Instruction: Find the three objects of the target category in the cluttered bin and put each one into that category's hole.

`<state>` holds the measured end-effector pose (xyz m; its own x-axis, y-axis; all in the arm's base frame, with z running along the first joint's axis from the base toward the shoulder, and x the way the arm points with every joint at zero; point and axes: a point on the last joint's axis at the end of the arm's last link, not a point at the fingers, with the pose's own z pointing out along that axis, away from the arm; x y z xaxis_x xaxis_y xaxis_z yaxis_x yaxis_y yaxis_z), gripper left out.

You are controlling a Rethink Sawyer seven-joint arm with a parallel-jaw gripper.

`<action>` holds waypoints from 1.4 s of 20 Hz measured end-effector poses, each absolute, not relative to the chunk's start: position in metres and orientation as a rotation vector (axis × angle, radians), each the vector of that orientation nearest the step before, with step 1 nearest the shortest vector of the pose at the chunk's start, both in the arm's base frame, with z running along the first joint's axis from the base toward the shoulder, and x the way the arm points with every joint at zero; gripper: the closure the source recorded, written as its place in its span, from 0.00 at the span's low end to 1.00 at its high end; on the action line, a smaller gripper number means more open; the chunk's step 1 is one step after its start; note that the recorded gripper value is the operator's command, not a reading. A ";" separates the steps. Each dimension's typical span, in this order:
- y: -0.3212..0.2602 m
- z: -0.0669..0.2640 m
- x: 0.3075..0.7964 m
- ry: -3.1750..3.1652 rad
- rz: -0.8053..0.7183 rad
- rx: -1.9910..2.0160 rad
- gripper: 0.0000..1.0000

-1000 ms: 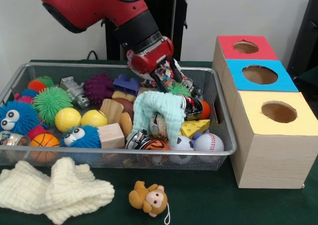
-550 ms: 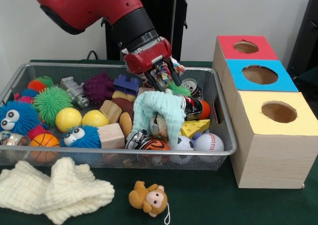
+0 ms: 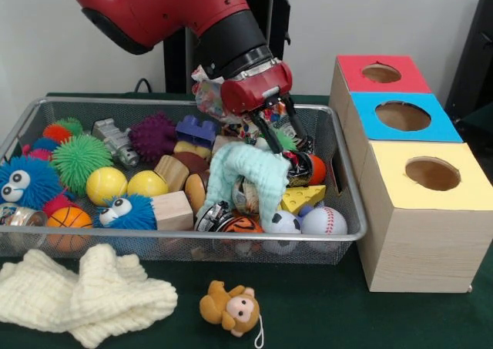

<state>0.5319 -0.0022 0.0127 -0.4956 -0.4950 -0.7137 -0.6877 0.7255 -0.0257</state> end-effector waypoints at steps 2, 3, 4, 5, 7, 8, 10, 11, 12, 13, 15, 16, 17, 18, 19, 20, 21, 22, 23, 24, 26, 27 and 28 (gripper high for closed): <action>0.004 0.016 0.534 2.192 0.336 -0.904 0.00; 0.007 0.017 0.535 2.188 0.333 -0.910 0.00; 0.010 0.018 0.536 2.185 0.331 -0.917 0.00; 0.012 0.019 0.536 2.185 0.332 -0.920 0.00; 0.015 0.022 0.536 2.188 0.334 -0.926 0.00; 0.017 0.023 0.536 2.190 0.336 -0.929 0.00; 0.020 0.026 0.535 2.197 0.338 -0.935 0.00; 0.023 0.028 0.534 2.203 0.340 -0.939 0.00; 0.025 0.029 0.533 2.209 0.341 -0.944 0.00; 0.027 0.029 0.533 2.212 0.340 -0.948 0.00; 0.029 0.029 0.534 2.216 0.336 -0.952 0.00; 0.030 0.029 0.534 2.218 0.334 -0.954 0.00; 0.032 0.030 0.534 2.219 0.329 -0.956 0.00; 0.033 0.030 0.535 2.219 0.324 -0.956 0.00; 0.034 0.030 0.536 2.218 0.320 -0.955 0.00; 0.035 0.030 0.536 2.216 0.316 -0.954 0.00; 0.036 0.030 0.537 2.213 0.309 -0.952 0.00; 0.036 0.031 0.538 2.212 0.305 -0.951 0.00; 0.036 0.031 0.538 2.208 0.295 -0.949 0.00; 0.036 0.031 0.539 2.207 0.292 -0.949 0.00; 0.036 0.031 0.539 2.207 0.284 -0.948 0.00; 0.035 0.031 0.539 2.207 0.282 -0.947 0.00; 0.034 0.030 0.538 2.209 0.281 -0.946 0.00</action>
